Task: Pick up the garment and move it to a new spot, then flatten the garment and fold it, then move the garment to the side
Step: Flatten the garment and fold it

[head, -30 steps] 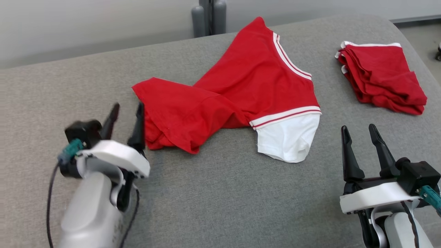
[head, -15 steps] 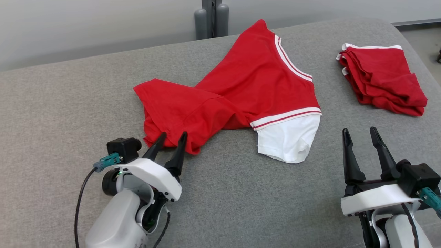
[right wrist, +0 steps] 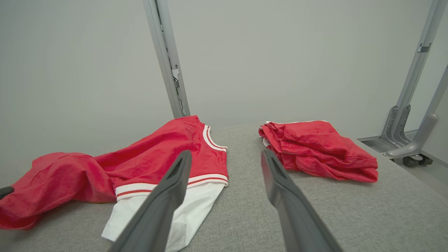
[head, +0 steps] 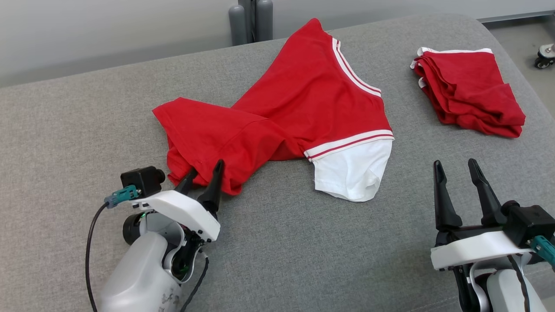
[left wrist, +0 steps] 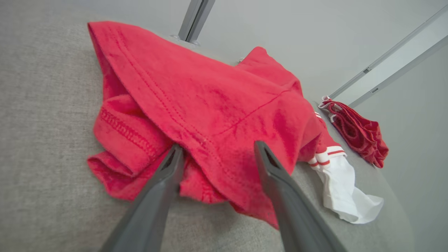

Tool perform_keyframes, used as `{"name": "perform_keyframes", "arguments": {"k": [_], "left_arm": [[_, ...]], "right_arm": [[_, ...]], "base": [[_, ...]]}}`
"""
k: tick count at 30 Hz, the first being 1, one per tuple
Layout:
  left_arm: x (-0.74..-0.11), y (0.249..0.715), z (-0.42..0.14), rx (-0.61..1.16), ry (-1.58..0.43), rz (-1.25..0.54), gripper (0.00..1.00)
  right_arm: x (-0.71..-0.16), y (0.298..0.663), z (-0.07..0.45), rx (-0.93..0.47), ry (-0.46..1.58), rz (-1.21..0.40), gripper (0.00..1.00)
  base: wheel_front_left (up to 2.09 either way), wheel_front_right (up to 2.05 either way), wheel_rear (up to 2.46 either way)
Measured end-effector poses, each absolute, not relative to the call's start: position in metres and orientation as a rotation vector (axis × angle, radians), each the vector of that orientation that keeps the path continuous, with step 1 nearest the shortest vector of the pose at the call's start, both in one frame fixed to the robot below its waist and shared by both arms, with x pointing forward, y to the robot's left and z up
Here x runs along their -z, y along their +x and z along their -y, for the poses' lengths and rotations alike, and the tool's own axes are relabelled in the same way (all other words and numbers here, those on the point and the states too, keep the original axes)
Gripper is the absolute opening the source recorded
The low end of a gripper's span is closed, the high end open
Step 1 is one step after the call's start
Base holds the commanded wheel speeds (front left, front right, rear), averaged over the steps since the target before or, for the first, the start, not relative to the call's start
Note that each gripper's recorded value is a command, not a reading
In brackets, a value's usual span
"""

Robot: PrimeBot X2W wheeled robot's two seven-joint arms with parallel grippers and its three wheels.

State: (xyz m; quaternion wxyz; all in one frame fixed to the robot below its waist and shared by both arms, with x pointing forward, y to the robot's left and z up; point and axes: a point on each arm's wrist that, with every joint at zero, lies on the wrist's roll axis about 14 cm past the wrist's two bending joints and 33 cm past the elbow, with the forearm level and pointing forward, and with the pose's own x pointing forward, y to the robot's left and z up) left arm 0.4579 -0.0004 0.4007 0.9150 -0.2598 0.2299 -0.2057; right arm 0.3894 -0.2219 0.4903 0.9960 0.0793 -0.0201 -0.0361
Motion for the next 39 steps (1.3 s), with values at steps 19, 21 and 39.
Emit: {"name": "perform_keyframes", "arguments": {"k": [19,21,39], "left_arm": [[-0.429,0.475,0.008,0.439,-0.605,-0.395,0.00],[-0.436,0.475,0.008,0.446,-0.610,-0.370,0.00],[-0.471,0.373,-0.010,0.704,-0.621,-0.404,0.00]], "right_arm": [[-0.494,0.388,0.225,0.080,0.164,0.053,1.00],[-0.495,0.389,0.223,0.076,0.165,0.056,1.00],[-0.500,0.387,0.200,0.012,0.189,0.068,1.00]], "base": [[0.00,0.00,0.00],[0.00,0.00,0.00],[0.00,0.00,0.00]]}}
